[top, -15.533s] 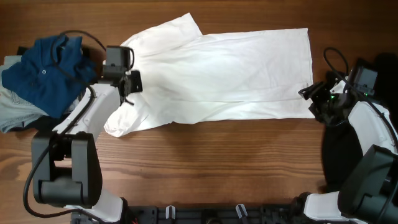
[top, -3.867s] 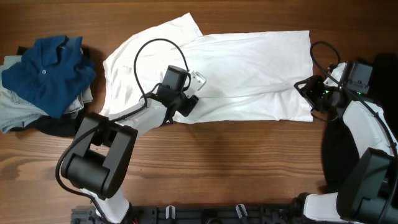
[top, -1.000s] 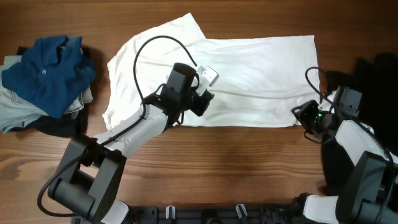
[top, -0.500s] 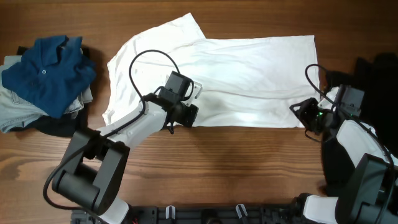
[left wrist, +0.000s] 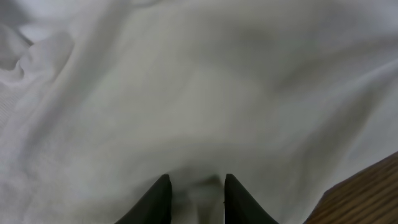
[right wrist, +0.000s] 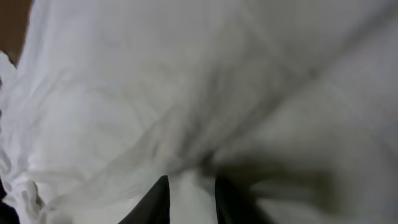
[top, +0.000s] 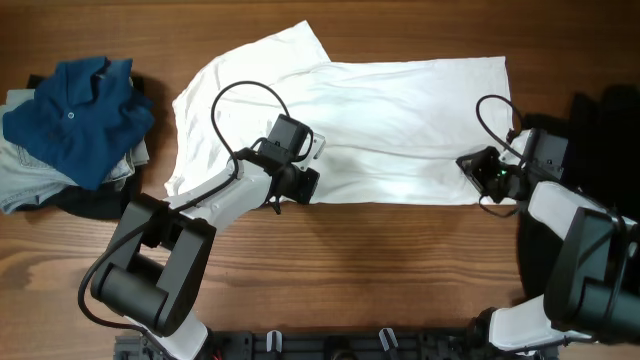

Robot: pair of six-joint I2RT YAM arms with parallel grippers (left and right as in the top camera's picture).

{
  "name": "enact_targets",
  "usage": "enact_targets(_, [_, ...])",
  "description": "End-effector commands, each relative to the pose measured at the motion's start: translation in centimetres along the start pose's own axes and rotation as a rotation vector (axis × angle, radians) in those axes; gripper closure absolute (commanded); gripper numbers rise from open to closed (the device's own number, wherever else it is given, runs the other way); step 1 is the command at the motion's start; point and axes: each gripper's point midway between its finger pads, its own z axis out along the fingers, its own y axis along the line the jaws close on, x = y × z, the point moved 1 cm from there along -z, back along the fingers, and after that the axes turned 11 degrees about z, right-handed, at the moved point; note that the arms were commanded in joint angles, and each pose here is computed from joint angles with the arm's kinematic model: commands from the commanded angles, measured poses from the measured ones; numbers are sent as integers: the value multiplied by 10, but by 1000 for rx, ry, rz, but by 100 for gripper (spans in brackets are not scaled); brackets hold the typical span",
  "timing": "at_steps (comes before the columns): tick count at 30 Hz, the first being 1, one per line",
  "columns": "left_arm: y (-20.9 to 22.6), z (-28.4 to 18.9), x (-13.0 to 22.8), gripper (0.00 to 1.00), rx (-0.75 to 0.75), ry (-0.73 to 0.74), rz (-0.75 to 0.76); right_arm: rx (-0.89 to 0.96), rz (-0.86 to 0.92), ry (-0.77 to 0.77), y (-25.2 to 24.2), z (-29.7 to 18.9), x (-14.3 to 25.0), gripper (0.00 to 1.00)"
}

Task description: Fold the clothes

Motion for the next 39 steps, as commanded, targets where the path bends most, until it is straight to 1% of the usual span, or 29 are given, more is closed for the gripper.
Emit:
enact_targets(1, [5, 17, 18, 71, -14, 63, -22, -45, 22, -10, 10, 6, -7, 82])
enact_targets(5, [5, 17, 17, 71, -14, 62, -22, -56, 21, -86, 15, 5, -23, 91])
enact_targets(6, [5, 17, 17, 72, -14, 62, -21, -32, 74, -121, 11, 5, -29, 95])
enact_targets(7, [5, 17, 17, 72, -14, 62, -22, -30, 105, -155, 11, 4, -36, 96])
enact_targets(11, [5, 17, 18, 72, -14, 66, -22, -89, 78, -252, 25, 1, -58, 96])
enact_targets(16, [5, 17, 19, 72, -14, 67, -23, -129, 39, -312, 36, -4, -70, 95])
enact_targets(17, [5, 17, 19, 71, -13, 68, -23, -143, 15, -314, 40, -5, -71, 93])
enact_targets(18, [5, 17, 19, 68, -13, 70, -23, -162, -25, -309, 45, -8, -70, 89])
enact_targets(20, [5, 17, 19, 55, -13, 69, -25, -209, -132, -296, 59, -19, -67, 83])
enact_targets(22, [7, 16, 20, 55, -15, 72, -31, -206, -174, -283, 65, -30, -62, 80])
enact_targets(24, [10, 16, 20, 55, -17, 72, -37, -152, -139, -227, 57, -37, -46, 79])
enact_targets(26, [11, 16, 20, 55, -18, 71, -41, -86, -81, -147, 40, -33, -28, 80])
enact_targets(27, [11, 16, 20, 55, -18, 71, -41, -49, -58, -123, 31, -29, -21, 85])
enact_targets(28, [11, 16, 20, 55, -18, 71, -41, 12, -24, -101, 17, -22, -14, 92])
enact_targets(30, [11, 16, 20, 55, -19, 71, -40, 49, 36, -94, 7, -8, -12, 92])
enact_targets(33, [11, 16, 20, 55, -18, 71, -41, 27, 113, -94, 4, 16, -13, 95])
enact_targets(36, [11, 16, 20, 55, -18, 71, -41, -2, 186, -100, 1, 41, -15, 96])
enact_targets(37, [11, 16, 20, 56, -18, 71, -41, -36, 188, -115, 4, 47, -20, 96])
enact_targets(39, [11, 16, 20, 56, -18, 71, -41, -173, 119, -107, 30, 48, -25, 96])
